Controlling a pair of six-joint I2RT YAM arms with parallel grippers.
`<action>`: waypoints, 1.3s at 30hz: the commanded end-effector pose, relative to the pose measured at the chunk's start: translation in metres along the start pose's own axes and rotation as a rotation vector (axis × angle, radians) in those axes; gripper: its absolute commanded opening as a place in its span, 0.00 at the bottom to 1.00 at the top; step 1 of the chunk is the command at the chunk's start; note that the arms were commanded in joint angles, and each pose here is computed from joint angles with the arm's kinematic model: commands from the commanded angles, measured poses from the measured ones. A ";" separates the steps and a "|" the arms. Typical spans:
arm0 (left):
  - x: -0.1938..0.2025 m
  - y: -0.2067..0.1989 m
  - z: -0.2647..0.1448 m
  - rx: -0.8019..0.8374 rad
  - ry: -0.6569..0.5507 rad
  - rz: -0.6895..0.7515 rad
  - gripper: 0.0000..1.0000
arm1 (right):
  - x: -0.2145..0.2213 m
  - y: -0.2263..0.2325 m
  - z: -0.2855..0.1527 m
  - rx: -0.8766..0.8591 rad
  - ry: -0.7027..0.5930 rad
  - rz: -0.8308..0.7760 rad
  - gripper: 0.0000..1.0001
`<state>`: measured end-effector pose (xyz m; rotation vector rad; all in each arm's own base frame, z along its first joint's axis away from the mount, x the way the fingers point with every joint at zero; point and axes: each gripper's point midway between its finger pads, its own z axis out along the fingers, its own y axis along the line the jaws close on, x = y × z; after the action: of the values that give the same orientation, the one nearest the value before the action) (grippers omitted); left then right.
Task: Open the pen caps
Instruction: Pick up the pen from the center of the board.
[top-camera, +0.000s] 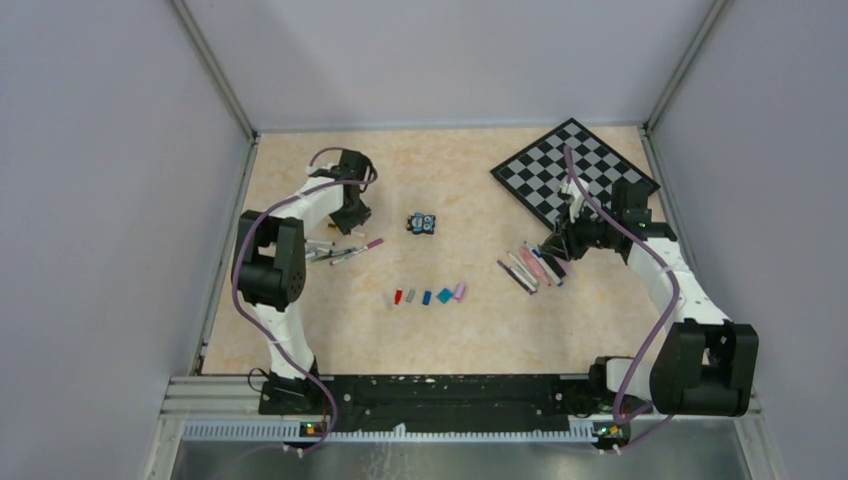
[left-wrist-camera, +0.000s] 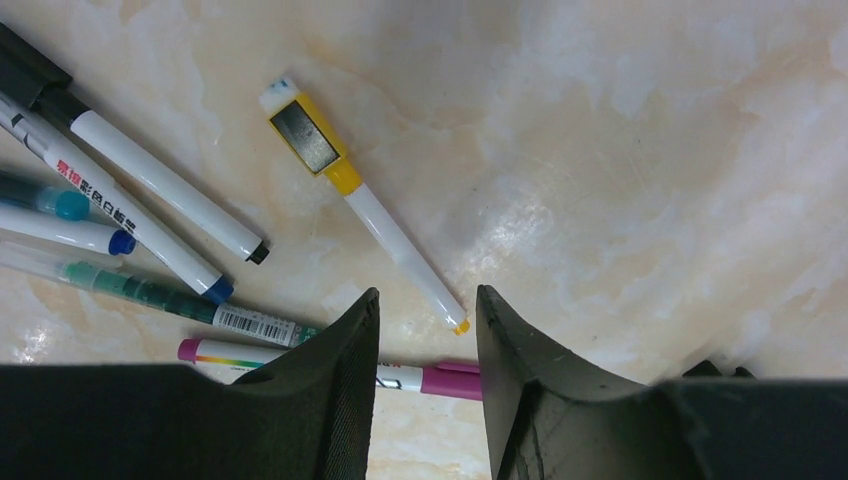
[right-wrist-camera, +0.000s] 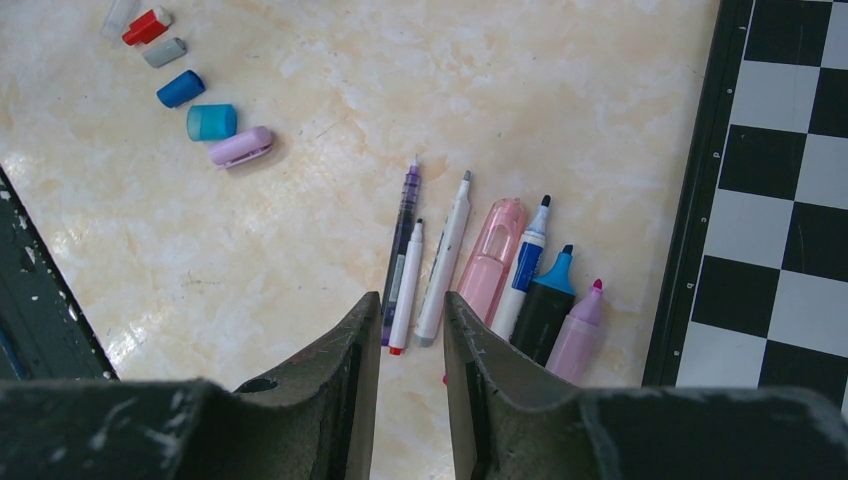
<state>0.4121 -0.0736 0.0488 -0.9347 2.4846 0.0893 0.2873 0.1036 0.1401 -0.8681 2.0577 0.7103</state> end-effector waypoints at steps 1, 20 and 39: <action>-0.008 0.000 0.003 -0.021 0.004 -0.030 0.43 | -0.011 0.001 -0.006 0.006 -0.035 -0.052 0.28; -0.007 0.013 0.021 -0.074 0.051 -0.078 0.37 | -0.012 0.001 -0.007 0.010 -0.036 -0.054 0.28; -0.008 0.017 0.035 -0.080 0.076 -0.069 0.03 | -0.012 0.001 -0.007 0.010 -0.037 -0.057 0.28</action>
<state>0.4144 -0.0491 0.0245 -1.0890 2.5227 0.1416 0.2871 0.1034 0.1419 -0.8749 2.0490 0.7022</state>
